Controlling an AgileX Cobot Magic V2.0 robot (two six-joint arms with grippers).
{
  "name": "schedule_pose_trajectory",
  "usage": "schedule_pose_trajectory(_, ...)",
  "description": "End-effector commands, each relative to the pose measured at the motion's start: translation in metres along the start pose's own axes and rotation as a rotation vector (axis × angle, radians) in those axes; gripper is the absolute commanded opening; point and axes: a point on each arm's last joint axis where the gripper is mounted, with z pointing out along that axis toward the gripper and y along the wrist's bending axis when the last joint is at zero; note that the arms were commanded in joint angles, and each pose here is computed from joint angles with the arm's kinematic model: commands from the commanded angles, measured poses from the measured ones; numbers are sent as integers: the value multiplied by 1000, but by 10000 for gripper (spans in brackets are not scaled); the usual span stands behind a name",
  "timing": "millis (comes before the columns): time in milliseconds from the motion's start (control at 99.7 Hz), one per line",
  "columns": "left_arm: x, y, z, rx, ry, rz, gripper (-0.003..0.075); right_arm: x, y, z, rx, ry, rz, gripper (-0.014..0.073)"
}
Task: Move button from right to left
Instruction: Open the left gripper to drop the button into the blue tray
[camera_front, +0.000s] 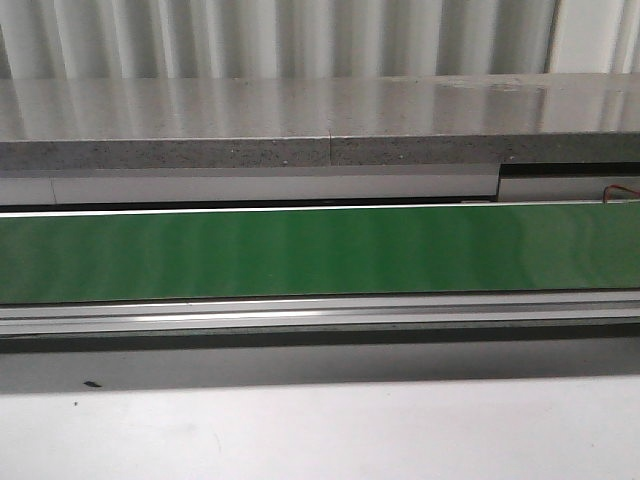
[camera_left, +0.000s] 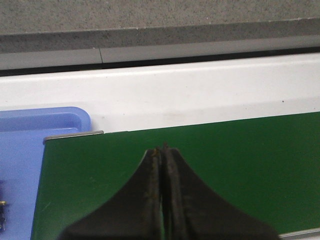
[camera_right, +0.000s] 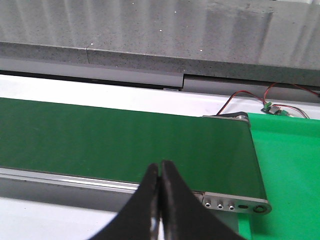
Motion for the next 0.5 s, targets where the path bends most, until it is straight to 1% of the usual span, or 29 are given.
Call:
schedule_pose_trajectory(0,-4,-2,-18,2,-160,-19,-20,-15,0,-3,6,-100,-16,-67)
schedule_pose_trajectory(130,15,-3,-38,-1,-232,-17,-20,-15,0,-3,6,-100,-16,-67)
schedule_pose_trajectory(341,42,-4,-60,-5,-322,-12,-20,-15,0,-3,6,-100,-16,-67)
schedule_pose_trajectory(492,61,-5,-69,-8,-347,1,-21,-15,0,-3,6,-100,-16,-67)
